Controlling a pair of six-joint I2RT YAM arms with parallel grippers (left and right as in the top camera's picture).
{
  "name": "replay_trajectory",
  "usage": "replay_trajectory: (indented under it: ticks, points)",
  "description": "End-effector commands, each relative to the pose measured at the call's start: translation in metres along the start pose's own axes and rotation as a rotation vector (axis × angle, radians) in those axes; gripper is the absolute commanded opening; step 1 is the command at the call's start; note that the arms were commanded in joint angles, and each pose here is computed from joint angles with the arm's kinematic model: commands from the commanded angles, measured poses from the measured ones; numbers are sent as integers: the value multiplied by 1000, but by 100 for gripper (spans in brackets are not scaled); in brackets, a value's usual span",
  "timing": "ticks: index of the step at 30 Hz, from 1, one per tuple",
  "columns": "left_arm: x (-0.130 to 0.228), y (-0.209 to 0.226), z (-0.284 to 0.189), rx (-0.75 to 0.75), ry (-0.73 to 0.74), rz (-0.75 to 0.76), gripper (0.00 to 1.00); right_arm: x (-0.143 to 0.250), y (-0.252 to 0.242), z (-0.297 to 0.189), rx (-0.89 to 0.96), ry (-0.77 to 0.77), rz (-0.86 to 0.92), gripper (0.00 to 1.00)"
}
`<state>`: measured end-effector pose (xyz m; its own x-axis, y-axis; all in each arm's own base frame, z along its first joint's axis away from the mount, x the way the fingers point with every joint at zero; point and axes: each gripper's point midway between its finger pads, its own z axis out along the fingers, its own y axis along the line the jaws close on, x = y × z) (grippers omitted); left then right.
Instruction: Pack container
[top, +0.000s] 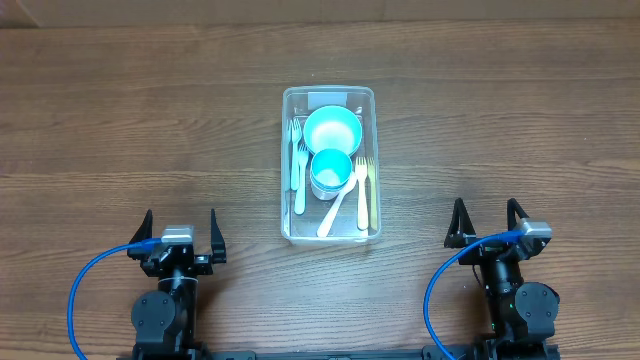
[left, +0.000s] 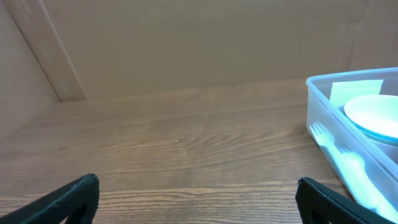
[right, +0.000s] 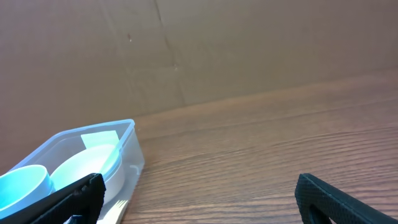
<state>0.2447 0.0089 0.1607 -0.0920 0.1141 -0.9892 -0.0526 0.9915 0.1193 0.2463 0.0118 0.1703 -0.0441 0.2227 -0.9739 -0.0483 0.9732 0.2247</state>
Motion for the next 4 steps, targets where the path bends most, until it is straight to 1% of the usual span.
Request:
replay_trajectory:
  ticks: [1, 4]
  points:
    - [2, -3, 0, 15, -4, 22, 100, 1, 0, 0, 2, -8, -6, 100]
    - [2, -3, 0, 15, -4, 22, 100, 1, 0, 0, 2, -8, -6, 100]
